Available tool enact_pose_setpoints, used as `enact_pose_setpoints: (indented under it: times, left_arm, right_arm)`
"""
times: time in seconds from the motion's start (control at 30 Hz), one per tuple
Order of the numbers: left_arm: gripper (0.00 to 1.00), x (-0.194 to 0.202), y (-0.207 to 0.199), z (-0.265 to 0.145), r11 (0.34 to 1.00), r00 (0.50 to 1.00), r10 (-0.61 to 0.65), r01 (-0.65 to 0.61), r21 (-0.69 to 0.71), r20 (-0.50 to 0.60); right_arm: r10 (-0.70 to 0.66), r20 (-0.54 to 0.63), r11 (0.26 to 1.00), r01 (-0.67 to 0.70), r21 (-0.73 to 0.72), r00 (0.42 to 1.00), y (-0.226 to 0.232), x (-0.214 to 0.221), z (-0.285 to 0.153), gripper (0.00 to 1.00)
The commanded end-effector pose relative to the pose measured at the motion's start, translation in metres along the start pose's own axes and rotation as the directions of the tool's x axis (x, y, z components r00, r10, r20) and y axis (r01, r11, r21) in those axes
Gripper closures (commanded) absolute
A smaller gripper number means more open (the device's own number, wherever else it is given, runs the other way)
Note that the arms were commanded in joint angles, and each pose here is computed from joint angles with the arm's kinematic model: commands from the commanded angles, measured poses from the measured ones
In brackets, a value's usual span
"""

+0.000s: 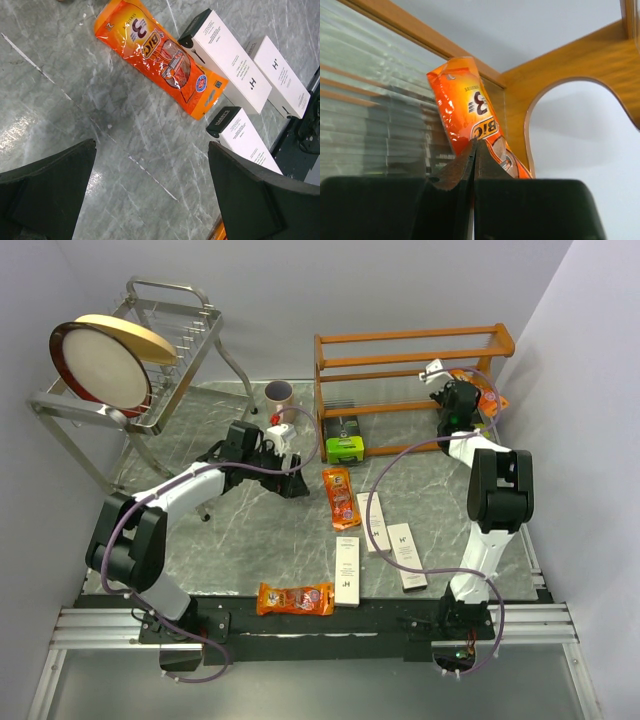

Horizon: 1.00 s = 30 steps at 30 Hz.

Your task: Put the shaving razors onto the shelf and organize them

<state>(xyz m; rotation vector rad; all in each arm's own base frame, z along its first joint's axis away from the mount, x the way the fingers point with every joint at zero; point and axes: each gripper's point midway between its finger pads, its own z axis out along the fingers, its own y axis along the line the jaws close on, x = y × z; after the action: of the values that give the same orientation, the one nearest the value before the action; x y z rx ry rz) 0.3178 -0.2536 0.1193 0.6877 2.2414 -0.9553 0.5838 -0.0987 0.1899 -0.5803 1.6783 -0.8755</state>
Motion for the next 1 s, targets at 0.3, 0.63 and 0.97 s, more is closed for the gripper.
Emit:
enact_pose_setpoints:
  times: [0.3, 0.63, 0.97]
  left_arm:
    - [0.0, -0.129, 0.027, -0.018, 0.933, 0.951, 0.159, -0.057, -0.354, 0.264]
    - [0.0, -0.204, 0.048, 0.008, 0.894, 0.908, 0.137, 0.06, -0.445, 0.397]
    - [0.09, -0.229, 0.063, 0.04, 0.875, 0.886, 0.085, 0.152, -0.46, 0.455]
  right_arm:
    - [0.383, 0.294, 0.92, -0.39, -0.038, 0.876, -0.076, -0.111, -0.096, 0.72]
    - [0.736, 0.124, 0.669, -0.743, 0.021, 0.666, -0.125, -0.093, -0.12, 0.22]
    - [0.877, -0.044, 0.48, -0.871, 0.103, 0.478, -0.141, -0.027, -0.08, 0.15]
